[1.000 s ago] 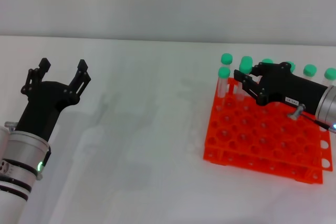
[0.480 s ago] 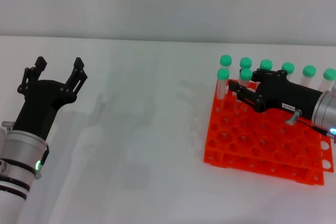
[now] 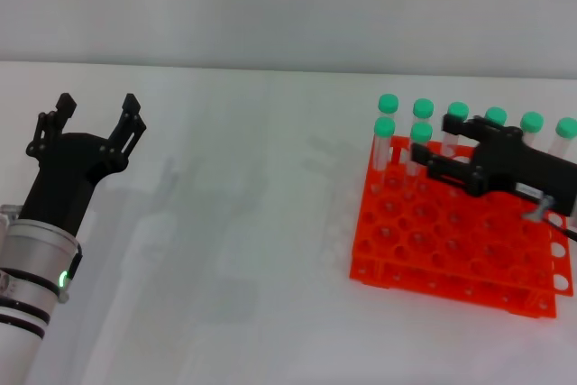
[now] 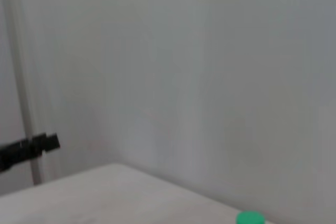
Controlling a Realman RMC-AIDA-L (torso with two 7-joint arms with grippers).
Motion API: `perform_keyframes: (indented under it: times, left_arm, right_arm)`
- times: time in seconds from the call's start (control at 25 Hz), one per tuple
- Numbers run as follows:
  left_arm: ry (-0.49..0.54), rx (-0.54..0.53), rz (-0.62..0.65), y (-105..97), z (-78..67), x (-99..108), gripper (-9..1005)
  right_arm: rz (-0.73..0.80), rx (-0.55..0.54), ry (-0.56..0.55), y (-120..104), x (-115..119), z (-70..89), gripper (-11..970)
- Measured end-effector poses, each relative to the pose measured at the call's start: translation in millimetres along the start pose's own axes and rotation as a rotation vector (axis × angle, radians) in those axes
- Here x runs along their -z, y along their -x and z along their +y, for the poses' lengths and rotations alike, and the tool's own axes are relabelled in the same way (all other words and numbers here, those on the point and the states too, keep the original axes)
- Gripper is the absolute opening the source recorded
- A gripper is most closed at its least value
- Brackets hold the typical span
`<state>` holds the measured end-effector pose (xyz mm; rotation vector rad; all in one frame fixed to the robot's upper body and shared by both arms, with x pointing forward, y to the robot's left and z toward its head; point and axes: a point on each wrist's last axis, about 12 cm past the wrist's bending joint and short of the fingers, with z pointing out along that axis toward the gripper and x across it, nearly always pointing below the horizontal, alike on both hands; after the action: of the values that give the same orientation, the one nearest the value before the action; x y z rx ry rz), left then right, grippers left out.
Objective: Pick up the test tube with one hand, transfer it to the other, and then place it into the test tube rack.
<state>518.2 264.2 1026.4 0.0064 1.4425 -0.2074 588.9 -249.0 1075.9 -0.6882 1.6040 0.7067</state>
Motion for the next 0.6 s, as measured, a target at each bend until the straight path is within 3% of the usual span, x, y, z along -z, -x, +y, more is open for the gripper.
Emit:
perform_keyframes:
  times: [0.16, 0.28, 0.4, 0.6]
  left_arm:
    - [-0.002, 0.0, -0.002, 0.6, -0.6, -1.4, 876]
    - [-0.008, 0.0, -0.012, 2.1, -1.8, -3.8, 876]
    - [-0.014, 0.001, -0.025, 4.1, -3.1, -5.9, 875]
    - [-0.019, 0.022, -0.063, 8.4, -4.7, -6.4, 875]
  right_arm:
    - [-0.041, -0.058, 0.008, 0.5, 28.3, -1.1, 728]
    - [-0.083, -0.094, -0.027, -2.6, 52.3, -3.3, 728]
    - [-0.154, -0.118, -0.166, -5.3, 82.9, -15.8, 728]
    - [-0.304, -0.099, -0.532, -19.8, 144.6, -33.6, 728]
